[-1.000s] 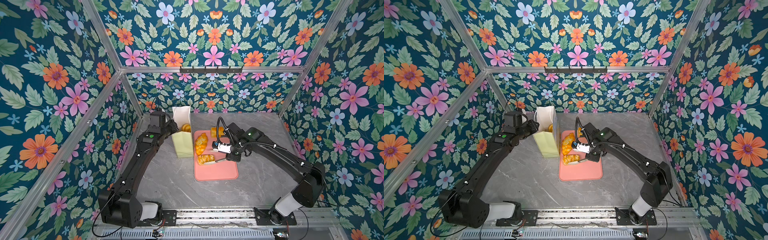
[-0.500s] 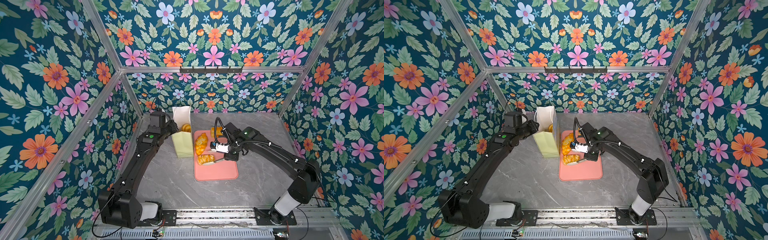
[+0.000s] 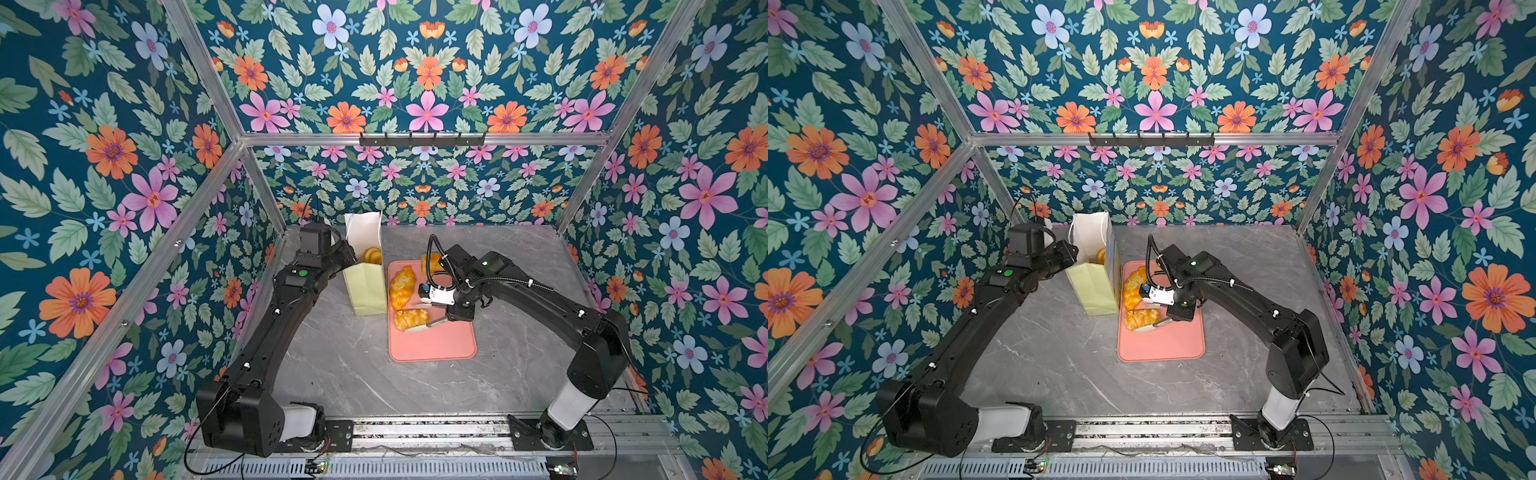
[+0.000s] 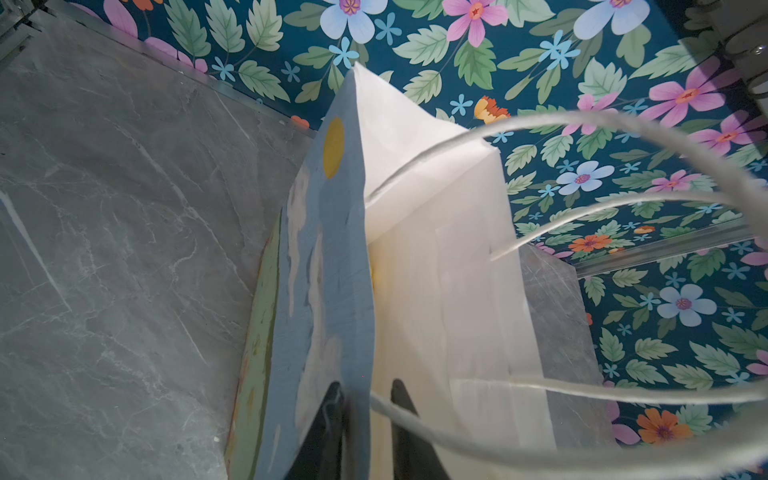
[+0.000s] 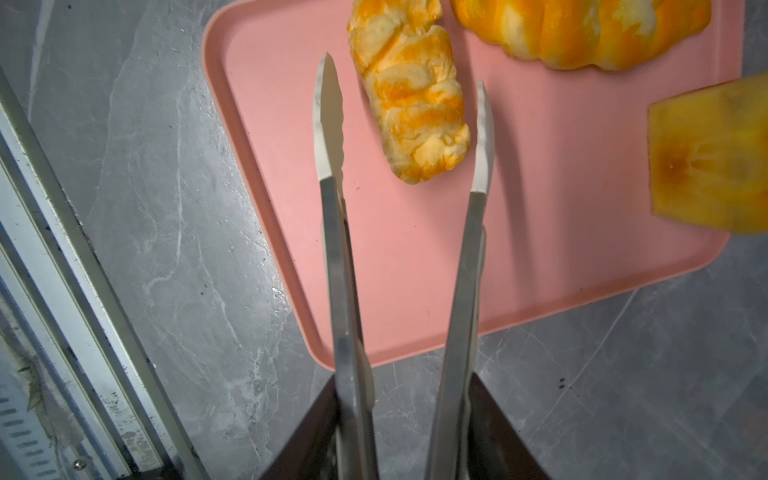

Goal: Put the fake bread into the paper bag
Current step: 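Position the open tongs over the braided loaf nearest the robot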

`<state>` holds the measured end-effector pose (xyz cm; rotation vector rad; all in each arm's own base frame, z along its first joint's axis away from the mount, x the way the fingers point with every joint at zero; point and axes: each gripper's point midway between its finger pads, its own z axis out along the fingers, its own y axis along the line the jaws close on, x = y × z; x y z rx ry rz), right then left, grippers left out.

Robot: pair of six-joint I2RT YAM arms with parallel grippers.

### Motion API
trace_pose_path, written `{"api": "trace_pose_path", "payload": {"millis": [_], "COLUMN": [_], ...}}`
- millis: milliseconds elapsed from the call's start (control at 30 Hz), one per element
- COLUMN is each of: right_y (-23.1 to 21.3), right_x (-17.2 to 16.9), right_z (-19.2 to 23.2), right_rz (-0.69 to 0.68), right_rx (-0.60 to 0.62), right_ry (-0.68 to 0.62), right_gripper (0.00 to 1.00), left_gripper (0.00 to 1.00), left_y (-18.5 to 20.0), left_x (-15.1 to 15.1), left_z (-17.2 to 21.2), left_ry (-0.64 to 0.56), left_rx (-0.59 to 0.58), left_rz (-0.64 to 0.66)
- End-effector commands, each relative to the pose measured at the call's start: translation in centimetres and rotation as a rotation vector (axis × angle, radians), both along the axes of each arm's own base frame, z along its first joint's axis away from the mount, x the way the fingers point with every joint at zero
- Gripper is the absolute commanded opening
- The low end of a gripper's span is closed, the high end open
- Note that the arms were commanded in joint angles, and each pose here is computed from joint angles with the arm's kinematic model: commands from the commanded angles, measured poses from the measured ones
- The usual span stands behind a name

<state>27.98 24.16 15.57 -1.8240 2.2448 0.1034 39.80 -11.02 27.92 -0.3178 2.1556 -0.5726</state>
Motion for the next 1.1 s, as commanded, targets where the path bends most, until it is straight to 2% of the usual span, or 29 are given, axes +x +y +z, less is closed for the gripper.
{"api": "trace_pose_path", "payload": {"millis": [0,633,1067], "right_y": [0.1,0.6,0.1], "right_x": [-0.1,0.7,0.5], "right_z": [-0.3,-1.3,-1.2], "right_rz": [0.015,0.019,-0.012], "right_rx": [-0.003,-0.009,-0.003], "right_ry": [0.016,0.033,0.046], "right_gripper": [0.44,0.43,0.34], "left_gripper": [0.22,0.21,0.21], "left_y": [-0.2,-0.2,-0.3], "left_x": [0.2,0.3,0.3], "left_z": [0.4,0.7,0.4], "left_ry": [-0.018,-0.024,-0.016], "left_rx": [-0.004,-0.003,-0.001], "left_rz": [-0.008,-0.008,-0.014]}}
